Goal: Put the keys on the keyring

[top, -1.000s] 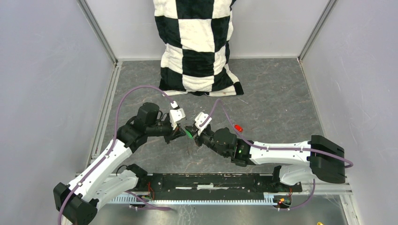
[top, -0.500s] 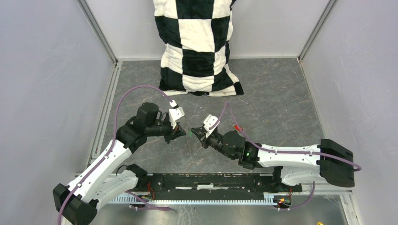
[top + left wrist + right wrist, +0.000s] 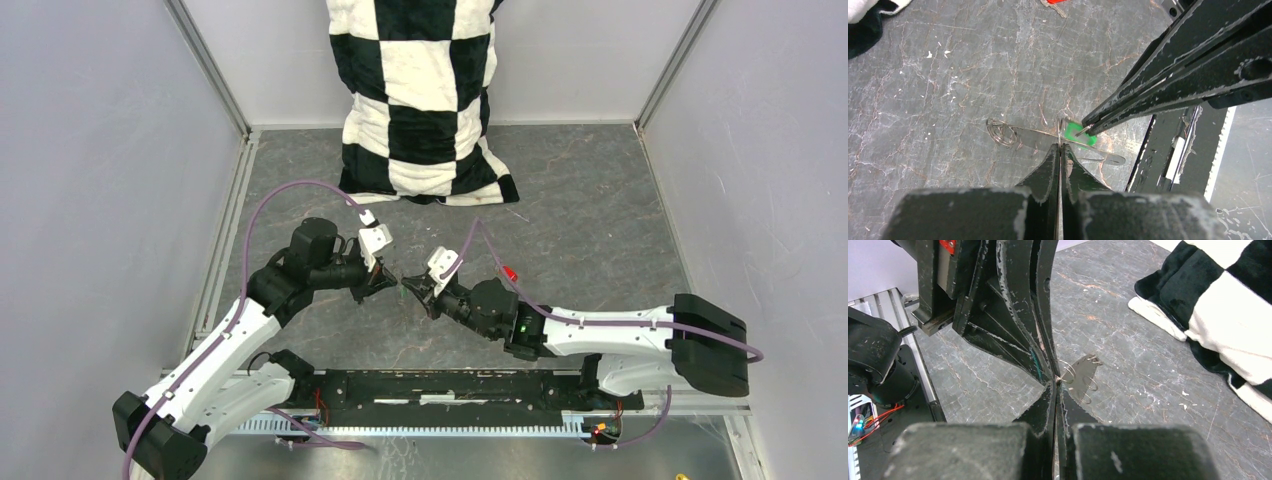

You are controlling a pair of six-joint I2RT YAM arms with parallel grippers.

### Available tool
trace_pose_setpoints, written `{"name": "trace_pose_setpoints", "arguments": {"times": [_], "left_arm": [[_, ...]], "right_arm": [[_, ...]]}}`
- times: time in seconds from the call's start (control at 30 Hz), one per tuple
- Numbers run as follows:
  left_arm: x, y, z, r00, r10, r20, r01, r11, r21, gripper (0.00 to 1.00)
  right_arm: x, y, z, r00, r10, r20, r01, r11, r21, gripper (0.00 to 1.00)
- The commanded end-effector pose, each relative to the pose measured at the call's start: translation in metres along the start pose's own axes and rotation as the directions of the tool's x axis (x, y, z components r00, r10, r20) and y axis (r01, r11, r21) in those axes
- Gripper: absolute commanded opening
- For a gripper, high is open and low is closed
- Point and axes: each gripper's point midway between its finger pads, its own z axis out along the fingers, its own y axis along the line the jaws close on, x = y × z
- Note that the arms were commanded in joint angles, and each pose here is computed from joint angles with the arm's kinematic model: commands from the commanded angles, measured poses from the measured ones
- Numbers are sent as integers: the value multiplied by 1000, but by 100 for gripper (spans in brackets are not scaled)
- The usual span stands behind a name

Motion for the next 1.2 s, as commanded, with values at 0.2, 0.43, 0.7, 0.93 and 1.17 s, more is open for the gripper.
{"name": "trace_pose_setpoints", "arguments": {"times": [0.2, 0.43, 0.7, 0.93, 1.17], "left_arm": [[-23, -4, -1, 997, 15, 79, -17, 1000, 19, 2], [-21, -5, -1, 997, 21, 80, -23, 999, 24, 2], [-22, -5, -2, 996, 23, 84, -26, 999, 24, 2], [-23, -6, -3, 996, 24, 86, -26, 999, 25, 2], [-23, -7, -3, 996, 23, 87, -26, 999, 28, 2]], "right_arm": [[-37, 4, 14, 995, 20, 96, -21, 1000, 0, 0], [-38, 1, 20, 996, 9, 86, -11, 1000, 22, 0], [-34, -4, 20, 998, 3, 68, -6, 999, 51, 0], [-29, -11, 16, 998, -2, 55, -2, 996, 86, 0], [-28, -19, 14, 998, 5, 55, -12, 992, 123, 0]]}}
